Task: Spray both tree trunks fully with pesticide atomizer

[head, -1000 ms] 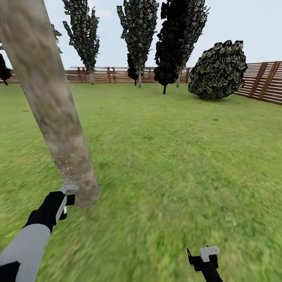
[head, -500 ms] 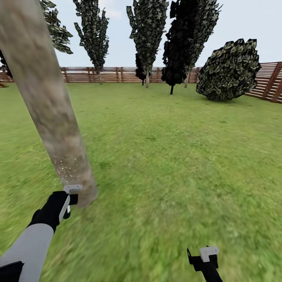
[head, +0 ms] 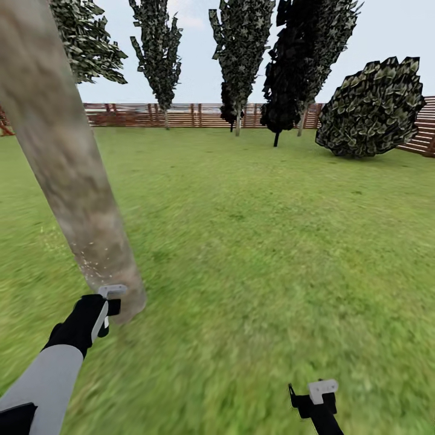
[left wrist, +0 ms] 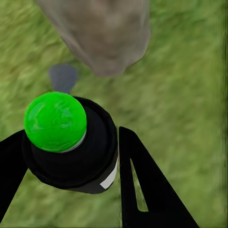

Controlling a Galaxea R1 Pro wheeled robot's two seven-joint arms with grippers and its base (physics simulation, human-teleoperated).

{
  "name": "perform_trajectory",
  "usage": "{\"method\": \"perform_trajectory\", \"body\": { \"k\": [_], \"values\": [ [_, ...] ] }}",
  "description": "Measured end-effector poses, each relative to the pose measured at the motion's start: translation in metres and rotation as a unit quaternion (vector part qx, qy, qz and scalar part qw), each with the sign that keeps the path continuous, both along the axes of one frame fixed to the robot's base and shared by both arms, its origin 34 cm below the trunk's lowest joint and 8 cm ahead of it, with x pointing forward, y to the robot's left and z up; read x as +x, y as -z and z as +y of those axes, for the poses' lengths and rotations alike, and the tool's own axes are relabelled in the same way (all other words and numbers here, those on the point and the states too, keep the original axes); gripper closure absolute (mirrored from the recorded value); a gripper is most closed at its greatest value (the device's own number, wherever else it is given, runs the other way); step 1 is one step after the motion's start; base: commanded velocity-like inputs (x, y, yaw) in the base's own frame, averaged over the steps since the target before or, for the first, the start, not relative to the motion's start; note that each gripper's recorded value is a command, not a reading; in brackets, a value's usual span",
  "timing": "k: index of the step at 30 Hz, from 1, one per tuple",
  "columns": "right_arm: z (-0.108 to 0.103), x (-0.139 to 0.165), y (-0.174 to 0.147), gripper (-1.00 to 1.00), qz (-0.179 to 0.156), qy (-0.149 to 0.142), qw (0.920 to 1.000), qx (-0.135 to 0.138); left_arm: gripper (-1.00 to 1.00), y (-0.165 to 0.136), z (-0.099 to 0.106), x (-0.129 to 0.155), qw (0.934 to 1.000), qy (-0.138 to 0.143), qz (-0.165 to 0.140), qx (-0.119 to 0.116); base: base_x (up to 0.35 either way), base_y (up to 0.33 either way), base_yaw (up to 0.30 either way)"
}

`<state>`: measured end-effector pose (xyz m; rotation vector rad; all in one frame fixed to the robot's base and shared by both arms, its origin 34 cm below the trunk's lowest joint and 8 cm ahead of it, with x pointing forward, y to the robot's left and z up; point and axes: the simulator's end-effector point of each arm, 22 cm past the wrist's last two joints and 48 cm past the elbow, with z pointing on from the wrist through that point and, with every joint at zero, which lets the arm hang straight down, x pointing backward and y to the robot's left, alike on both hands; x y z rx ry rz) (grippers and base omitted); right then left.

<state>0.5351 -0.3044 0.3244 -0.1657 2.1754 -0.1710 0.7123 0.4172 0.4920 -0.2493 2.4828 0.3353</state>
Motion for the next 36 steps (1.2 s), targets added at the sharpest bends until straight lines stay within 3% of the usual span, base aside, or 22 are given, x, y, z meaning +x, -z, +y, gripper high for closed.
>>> {"method": "perform_trajectory", "body": {
  "k": [9,27,36],
  "values": [
    [0.0001,0.0001,0.0,-1.0,0.0,0.0,1.0,0.0,1.0,-0.001,-0.0007,0.0009,1.0,0.001,-0.001,0.001,0.175,-0.238,0.081],
    [0.0001,0.0,0.0001,-1.0,0.0,0.0,1.0,0.0,1.0,-0.0012,-0.0048,0.0023,1.0,0.004,-0.002,0.0,0.166,-0.24,0.271],
    [0.0001,-0.0002,0.0004,-1.0,0.0,0.0,1.0,0.0,1.0,-0.001,-0.005,0.0023,1.0,0.005,-0.001,0.001,0.024,-0.27,0.274]
  ]
}}
